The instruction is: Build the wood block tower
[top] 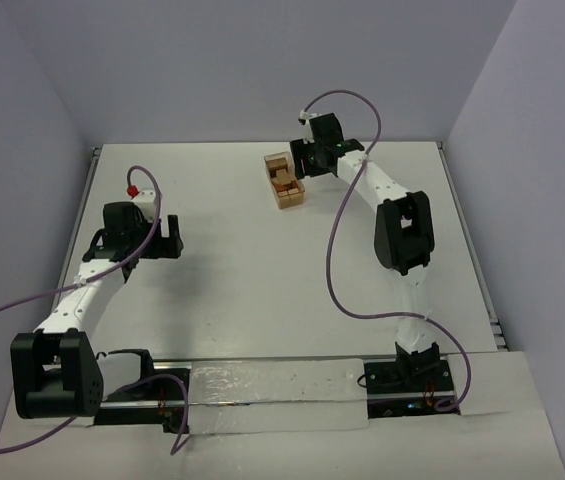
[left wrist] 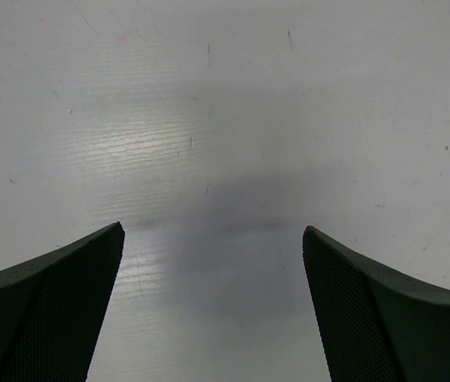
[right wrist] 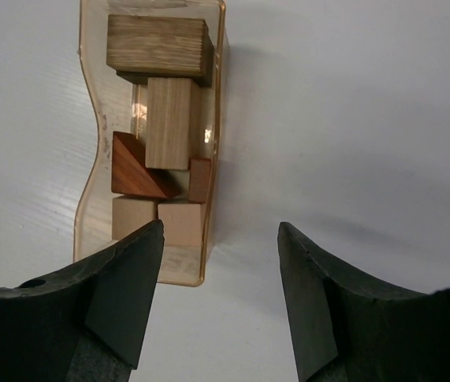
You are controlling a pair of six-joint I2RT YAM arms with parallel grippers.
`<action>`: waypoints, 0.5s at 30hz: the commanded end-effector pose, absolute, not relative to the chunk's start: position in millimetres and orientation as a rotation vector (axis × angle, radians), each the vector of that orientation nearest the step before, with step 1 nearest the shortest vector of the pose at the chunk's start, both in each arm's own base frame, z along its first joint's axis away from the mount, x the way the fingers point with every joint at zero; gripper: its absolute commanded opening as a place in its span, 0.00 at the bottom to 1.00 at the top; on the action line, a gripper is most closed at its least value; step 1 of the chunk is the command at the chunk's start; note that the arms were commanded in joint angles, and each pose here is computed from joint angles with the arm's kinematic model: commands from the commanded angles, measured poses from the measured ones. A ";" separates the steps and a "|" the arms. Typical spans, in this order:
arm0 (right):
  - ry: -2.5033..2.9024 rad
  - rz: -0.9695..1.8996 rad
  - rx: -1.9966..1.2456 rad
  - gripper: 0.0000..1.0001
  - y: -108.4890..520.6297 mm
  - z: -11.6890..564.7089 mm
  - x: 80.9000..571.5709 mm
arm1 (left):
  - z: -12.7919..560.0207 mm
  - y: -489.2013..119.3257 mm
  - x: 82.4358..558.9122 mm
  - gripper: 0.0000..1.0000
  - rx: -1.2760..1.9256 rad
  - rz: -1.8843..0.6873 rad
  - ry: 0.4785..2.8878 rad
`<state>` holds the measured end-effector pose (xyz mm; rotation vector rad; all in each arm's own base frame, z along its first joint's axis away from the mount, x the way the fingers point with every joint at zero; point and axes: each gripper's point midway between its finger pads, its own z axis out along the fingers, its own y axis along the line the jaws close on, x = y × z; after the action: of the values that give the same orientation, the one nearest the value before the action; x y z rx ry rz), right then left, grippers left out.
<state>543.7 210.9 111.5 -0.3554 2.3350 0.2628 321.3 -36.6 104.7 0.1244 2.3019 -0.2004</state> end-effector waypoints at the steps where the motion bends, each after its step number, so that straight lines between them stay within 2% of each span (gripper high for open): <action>1: 2.325 0.251 -0.381 0.66 225.1 111.5 549.5 | 127.8 -39.7 337.3 0.99 0.125 -0.204 2.224; 15: 2.366 0.120 -0.362 0.55 216.7 83.6 561.5 | 131.0 -52.0 338.2 0.99 0.164 -0.219 2.216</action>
<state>545.8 218.2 71.0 -0.3817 2.4094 0.1686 320.8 -45.9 102.4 0.1513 2.3104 -0.2179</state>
